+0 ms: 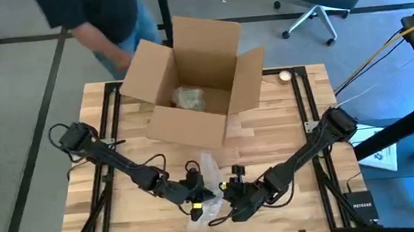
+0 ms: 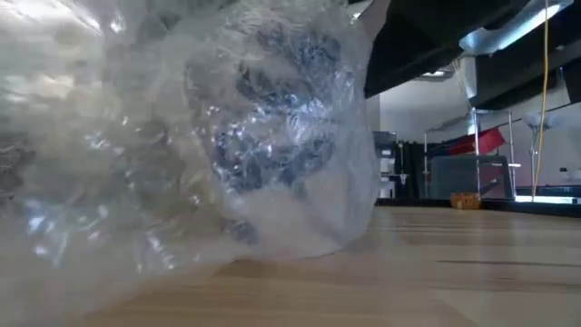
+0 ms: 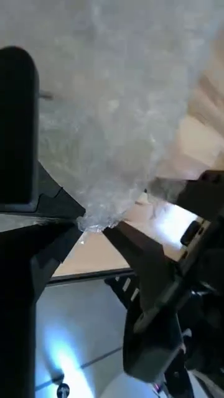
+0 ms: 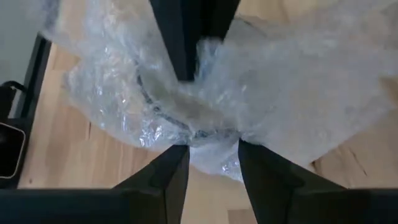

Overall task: Wrap mug
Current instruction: Wrap the blue mug with bubble wrap

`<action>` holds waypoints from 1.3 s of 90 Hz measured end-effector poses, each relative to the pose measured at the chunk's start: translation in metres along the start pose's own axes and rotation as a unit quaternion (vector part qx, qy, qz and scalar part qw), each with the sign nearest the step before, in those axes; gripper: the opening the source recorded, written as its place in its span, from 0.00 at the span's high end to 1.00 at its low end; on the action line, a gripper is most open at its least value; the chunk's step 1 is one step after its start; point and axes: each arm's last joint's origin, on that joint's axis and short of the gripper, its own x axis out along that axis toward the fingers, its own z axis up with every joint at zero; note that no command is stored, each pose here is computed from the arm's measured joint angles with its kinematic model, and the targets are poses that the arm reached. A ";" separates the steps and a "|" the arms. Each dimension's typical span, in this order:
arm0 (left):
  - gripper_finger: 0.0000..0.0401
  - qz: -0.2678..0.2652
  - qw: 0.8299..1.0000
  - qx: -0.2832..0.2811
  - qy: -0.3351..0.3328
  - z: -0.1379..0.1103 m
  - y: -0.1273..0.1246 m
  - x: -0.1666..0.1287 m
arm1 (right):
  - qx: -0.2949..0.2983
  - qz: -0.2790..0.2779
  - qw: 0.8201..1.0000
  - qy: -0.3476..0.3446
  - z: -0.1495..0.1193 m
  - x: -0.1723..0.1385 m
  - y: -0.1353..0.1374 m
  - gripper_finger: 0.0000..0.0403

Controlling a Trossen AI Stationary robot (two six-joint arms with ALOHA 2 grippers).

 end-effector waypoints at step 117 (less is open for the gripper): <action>0.93 -0.003 0.998 0.056 0.001 0.005 0.006 0.002 | -0.121 -0.028 0.992 -0.002 0.027 0.005 -0.005 0.96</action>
